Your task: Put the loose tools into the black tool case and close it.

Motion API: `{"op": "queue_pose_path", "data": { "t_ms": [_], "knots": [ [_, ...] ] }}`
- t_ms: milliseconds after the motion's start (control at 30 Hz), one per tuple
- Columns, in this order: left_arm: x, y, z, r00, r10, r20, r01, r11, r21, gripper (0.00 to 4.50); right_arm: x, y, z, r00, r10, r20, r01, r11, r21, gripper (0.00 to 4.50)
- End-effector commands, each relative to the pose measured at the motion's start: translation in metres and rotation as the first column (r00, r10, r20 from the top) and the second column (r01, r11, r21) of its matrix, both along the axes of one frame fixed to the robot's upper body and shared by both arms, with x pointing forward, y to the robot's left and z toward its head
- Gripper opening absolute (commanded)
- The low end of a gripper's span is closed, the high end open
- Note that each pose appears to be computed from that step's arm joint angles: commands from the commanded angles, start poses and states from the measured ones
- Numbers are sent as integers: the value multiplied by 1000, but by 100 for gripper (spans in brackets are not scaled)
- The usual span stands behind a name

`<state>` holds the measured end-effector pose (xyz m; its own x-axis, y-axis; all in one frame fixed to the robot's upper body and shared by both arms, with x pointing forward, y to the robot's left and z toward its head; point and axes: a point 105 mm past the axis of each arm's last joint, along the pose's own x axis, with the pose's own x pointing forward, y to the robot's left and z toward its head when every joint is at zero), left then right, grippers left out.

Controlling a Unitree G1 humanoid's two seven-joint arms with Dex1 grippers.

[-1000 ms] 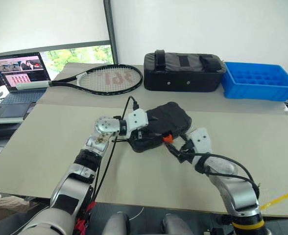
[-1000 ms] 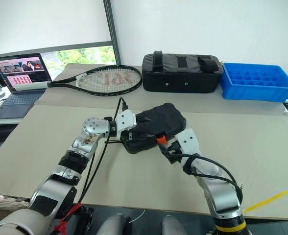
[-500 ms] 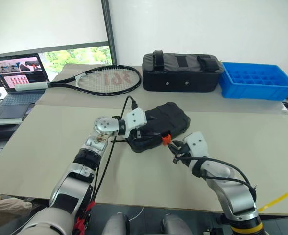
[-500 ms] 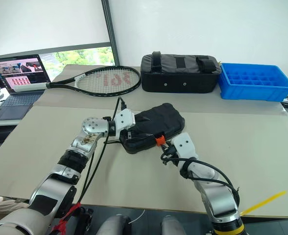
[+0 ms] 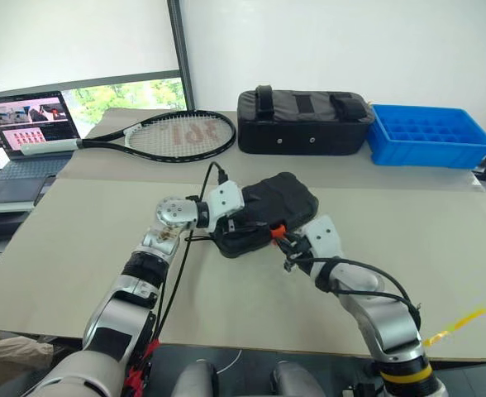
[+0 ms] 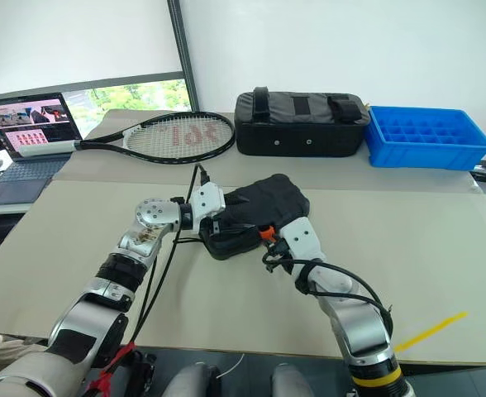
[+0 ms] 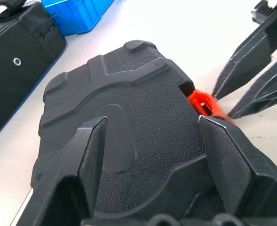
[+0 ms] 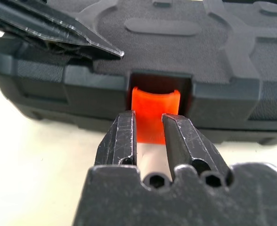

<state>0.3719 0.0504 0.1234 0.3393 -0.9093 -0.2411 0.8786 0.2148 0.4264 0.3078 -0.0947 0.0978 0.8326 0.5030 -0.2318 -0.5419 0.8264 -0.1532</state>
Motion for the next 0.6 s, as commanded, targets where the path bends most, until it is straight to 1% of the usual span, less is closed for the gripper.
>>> {"op": "queue_pose_path", "data": {
  "t_ms": [33, 433, 600],
  "knots": [
    [-7, 8, -40, 992, 28, -121, -17, 996, 91, 330, 8, 11, 7, 998, 21, 51, -21, 1000, 1, 113],
    [-8, 9, -41, 992, 35, -125, -24, 996, 83, 330, 15, 11, 3, 998, 11, 62, -12, 1000, 12, 113],
    [-4, 15, -29, 991, 65, -120, -64, 998, 12, 330, 11, 10, 11, 997, 29, 73, -33, 998, 50, 113]
  ]
}}
